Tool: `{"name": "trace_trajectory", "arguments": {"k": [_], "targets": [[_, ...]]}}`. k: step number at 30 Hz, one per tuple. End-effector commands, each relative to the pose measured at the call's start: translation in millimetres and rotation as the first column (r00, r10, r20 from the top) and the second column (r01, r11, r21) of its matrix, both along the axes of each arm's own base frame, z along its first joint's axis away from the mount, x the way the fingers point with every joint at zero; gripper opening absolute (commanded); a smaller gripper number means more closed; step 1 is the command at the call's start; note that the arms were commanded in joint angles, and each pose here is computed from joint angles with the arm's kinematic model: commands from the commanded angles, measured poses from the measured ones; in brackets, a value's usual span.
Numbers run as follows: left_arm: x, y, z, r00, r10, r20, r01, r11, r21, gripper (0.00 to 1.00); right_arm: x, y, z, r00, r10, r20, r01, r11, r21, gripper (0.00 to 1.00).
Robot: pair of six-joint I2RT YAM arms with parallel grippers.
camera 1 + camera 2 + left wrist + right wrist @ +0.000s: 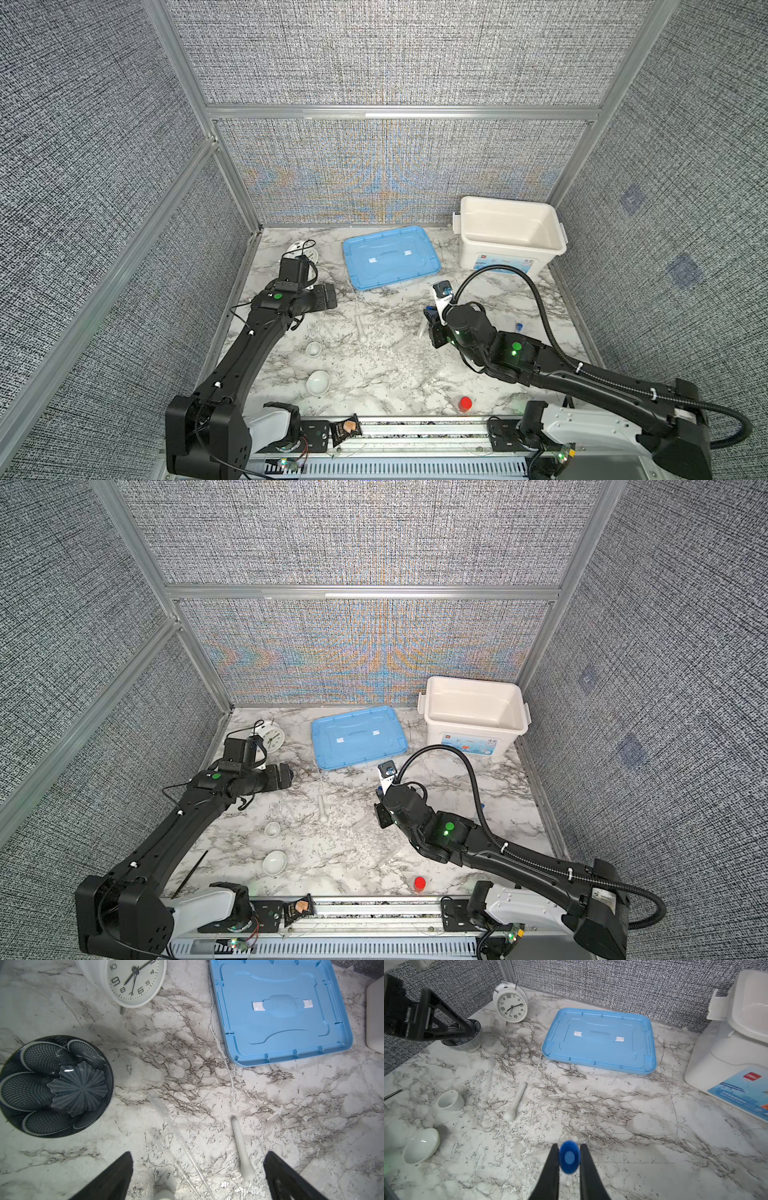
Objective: Organize the chemistry lab equipment
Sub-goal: 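Lower the tube into a rack hole and open the right gripper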
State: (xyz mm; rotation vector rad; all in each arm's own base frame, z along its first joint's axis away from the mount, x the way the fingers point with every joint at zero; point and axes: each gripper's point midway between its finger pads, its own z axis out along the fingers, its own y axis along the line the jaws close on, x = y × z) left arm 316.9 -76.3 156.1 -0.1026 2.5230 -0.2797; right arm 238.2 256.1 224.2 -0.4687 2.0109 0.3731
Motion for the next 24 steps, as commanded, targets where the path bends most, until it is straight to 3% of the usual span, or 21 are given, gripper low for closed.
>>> {"name": "trace_trajectory", "arguments": {"k": [1, 17, 24], "targets": [[2.8, -1.3, 2.3, 1.0, -0.006, 0.011, 0.007, 1.0, -0.002, 0.99, -1.4, 5.0, 6.1, 1.0, -0.008, 0.013, 0.007, 0.997, 0.074, 0.13], [5.9, -5.3, 1.9, 1.0, 0.012, 0.018, -0.011, 0.999, -0.043, 0.99, -28.1, 52.2, -10.3, 0.987, 0.152, 0.045, -0.155, 0.987, 0.049, 0.13], [7.0, -5.4, 0.3, 1.0, 0.014, 0.012, -0.014, 0.999, -0.042, 0.99, -31.6, 59.7, -20.3, 0.986, 0.158, 0.046, -0.159, 0.987, 0.025, 0.13]]}}
